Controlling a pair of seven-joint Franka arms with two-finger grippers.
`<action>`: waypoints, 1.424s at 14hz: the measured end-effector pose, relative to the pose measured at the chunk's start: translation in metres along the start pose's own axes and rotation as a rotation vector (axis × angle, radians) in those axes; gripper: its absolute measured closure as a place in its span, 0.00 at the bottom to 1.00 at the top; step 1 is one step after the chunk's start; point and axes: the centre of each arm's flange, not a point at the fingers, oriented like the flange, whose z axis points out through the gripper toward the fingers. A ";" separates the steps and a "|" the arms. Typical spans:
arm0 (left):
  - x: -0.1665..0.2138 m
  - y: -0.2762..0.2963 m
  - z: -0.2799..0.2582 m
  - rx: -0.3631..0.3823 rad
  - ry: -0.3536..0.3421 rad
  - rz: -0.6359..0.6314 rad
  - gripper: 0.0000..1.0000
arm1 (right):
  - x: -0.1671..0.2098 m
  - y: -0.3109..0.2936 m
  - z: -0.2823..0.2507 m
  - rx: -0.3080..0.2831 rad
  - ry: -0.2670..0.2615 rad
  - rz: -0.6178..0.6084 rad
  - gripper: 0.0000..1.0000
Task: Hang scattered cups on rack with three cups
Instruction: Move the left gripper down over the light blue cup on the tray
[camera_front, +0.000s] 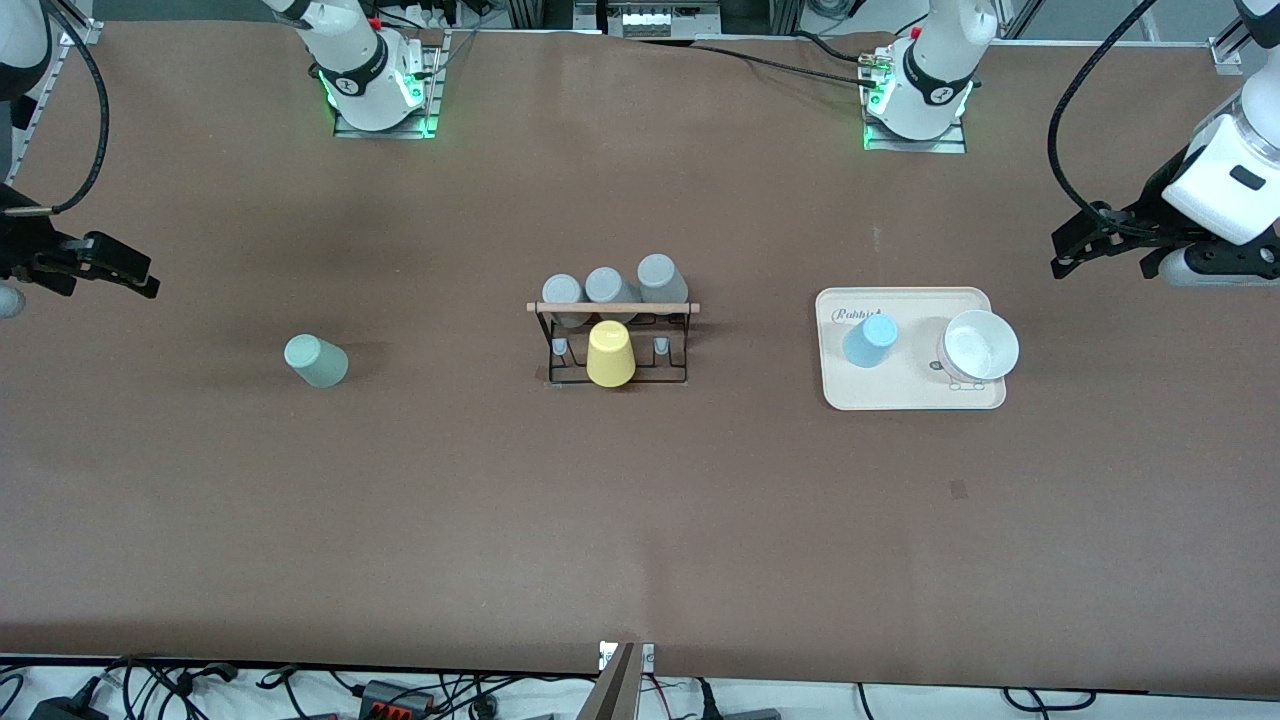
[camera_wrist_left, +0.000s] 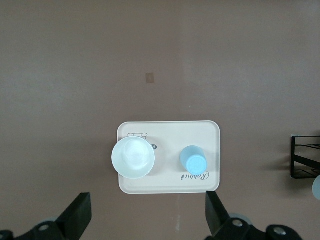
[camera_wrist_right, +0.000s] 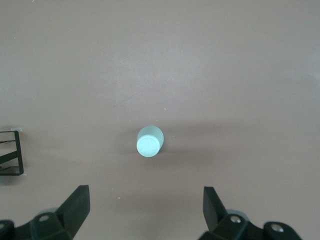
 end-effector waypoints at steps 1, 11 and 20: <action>0.000 0.000 0.000 0.000 0.000 0.000 0.00 | 0.000 0.000 0.000 0.000 0.000 0.000 0.00; -0.009 0.004 0.013 0.009 -0.103 0.008 0.00 | -0.002 0.000 -0.005 0.000 0.008 -0.001 0.00; -0.006 0.046 0.106 0.033 -0.372 0.092 0.00 | -0.002 -0.001 -0.004 0.000 0.006 -0.002 0.00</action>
